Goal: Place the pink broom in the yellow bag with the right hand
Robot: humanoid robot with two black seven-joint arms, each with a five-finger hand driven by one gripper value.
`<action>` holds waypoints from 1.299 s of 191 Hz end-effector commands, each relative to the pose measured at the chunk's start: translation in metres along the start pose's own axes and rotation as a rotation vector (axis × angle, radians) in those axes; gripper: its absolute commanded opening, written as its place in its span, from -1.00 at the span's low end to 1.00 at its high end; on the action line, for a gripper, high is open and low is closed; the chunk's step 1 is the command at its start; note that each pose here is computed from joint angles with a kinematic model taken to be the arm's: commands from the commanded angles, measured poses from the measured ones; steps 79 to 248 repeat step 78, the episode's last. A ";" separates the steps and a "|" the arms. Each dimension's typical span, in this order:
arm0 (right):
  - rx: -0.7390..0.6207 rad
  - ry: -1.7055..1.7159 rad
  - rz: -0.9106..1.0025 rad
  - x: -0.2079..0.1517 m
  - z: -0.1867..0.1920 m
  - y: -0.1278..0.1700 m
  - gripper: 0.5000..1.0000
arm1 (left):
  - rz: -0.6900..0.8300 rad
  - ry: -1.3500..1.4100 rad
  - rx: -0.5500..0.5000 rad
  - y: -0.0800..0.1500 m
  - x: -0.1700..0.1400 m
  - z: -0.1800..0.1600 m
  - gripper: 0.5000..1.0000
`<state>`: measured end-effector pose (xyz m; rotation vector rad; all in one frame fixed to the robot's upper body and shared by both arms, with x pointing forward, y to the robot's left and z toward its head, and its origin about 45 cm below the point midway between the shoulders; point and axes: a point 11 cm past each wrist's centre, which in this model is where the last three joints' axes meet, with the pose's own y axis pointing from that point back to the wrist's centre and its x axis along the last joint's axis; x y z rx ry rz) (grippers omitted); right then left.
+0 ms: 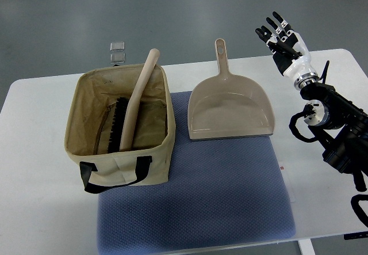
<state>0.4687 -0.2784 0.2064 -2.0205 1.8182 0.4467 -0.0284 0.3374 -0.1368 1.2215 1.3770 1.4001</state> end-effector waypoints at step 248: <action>0.039 -0.010 0.013 0.000 0.000 0.002 0.72 | 0.000 0.000 -0.001 0.000 0.000 0.000 1.00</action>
